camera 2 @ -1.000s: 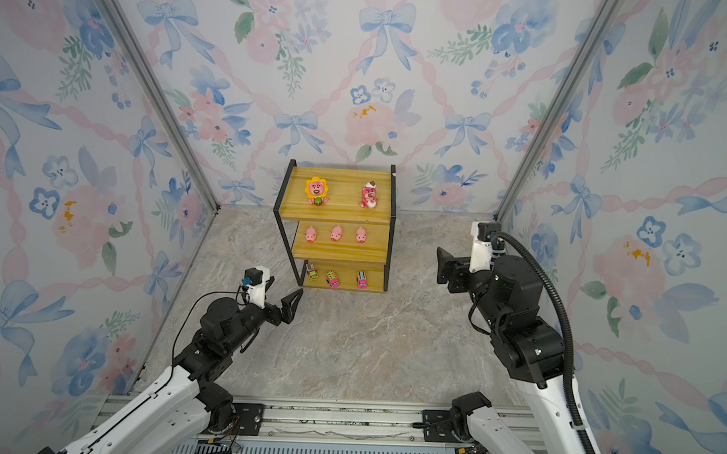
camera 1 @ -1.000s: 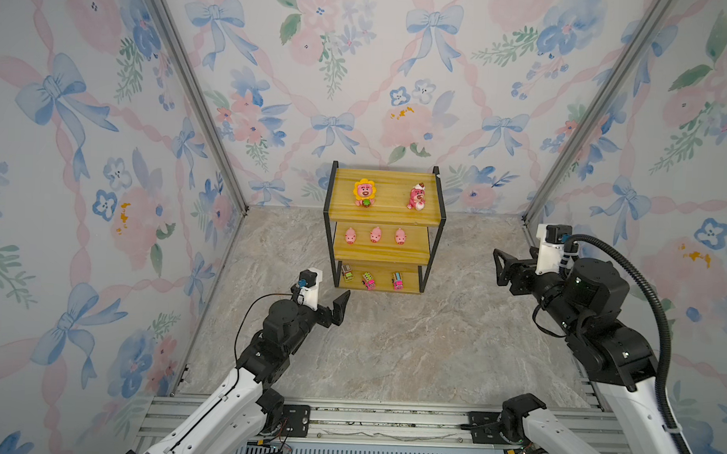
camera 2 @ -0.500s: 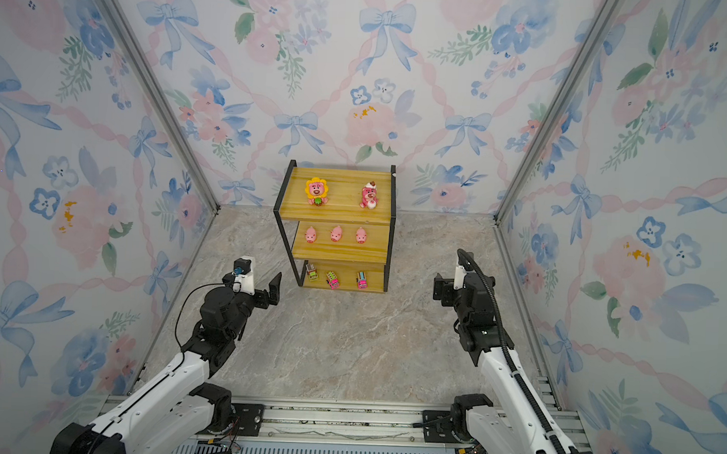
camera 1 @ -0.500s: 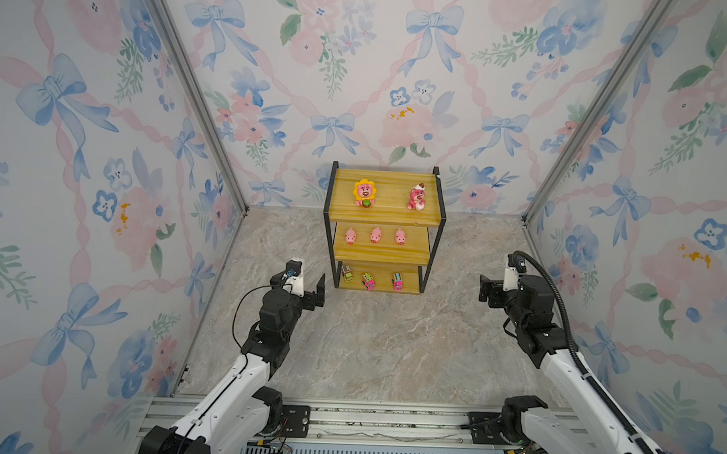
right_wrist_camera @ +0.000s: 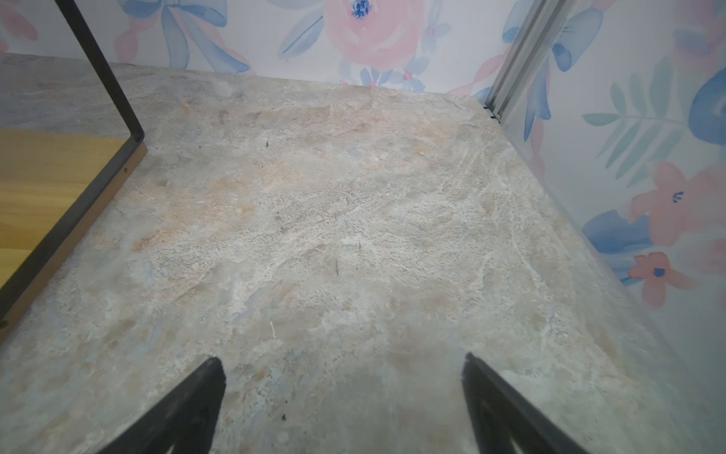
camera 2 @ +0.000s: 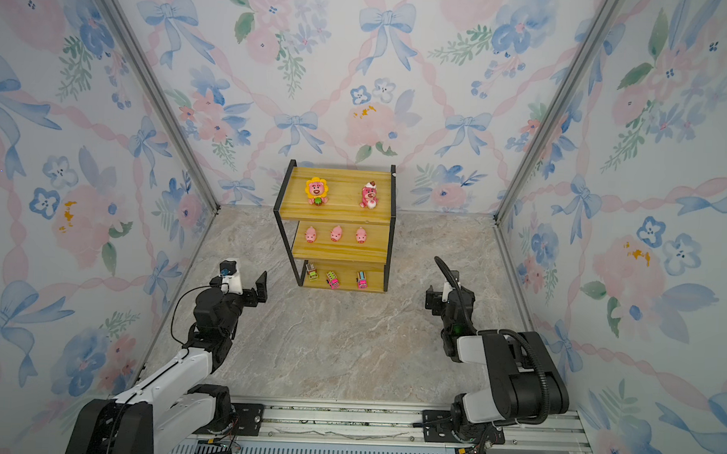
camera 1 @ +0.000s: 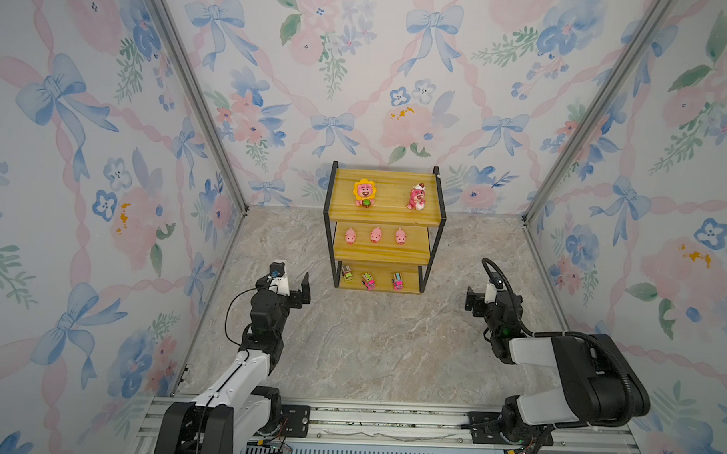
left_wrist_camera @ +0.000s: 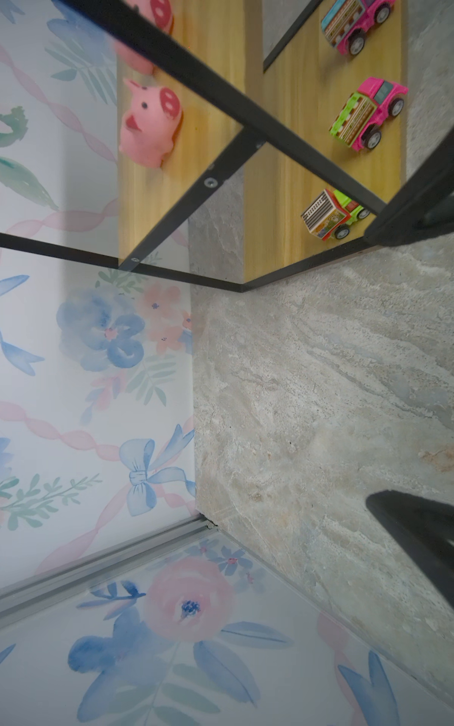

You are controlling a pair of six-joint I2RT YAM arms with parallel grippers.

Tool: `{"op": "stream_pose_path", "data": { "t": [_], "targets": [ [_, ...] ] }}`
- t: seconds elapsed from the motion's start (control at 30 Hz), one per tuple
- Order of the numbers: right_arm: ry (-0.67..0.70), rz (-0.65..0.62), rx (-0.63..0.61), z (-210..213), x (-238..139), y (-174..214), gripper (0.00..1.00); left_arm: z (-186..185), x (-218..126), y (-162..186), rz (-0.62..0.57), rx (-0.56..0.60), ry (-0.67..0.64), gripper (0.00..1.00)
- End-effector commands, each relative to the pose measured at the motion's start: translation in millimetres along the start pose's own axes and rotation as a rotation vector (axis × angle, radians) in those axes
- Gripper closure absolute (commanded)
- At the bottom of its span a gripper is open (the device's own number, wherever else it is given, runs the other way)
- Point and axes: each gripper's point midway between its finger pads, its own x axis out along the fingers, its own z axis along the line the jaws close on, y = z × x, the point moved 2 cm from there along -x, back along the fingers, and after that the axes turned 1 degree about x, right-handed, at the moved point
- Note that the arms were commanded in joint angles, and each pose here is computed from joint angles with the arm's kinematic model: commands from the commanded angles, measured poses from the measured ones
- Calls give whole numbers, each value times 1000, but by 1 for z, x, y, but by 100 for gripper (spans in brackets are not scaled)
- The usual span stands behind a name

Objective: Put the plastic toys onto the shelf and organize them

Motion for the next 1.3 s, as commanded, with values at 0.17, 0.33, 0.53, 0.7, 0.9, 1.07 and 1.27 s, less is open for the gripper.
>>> {"op": "stream_pose_path", "data": {
  "t": [0.17, 0.33, 0.53, 0.7, 0.9, 1.07, 1.27],
  "targets": [
    [31, -44, 56, -11, 15, -28, 1, 11, 8, 10, -26, -37, 7, 2],
    [32, -58, 59, -11, 15, -28, 0, 19, 21, 18, -36, -69, -2, 2],
    [25, -55, 63, -11, 15, -28, 3, 16, 49, 44, 59, -56, 29, 2],
    [15, -54, 70, -11, 16, -29, 3, 5, 52, 46, 50, -11, 72, 2],
    [16, -55, 68, -11, 16, -29, 3, 6, 48, 55, 42, 14, 3, 2],
    [16, -54, 68, -11, 16, -29, 3, 6, 48, 52, 29, 11, 4, 2],
    [14, -50, 68, -11, 16, -28, 3, 7, 49, 52, 30, 14, -9, 2]
  ]
}}
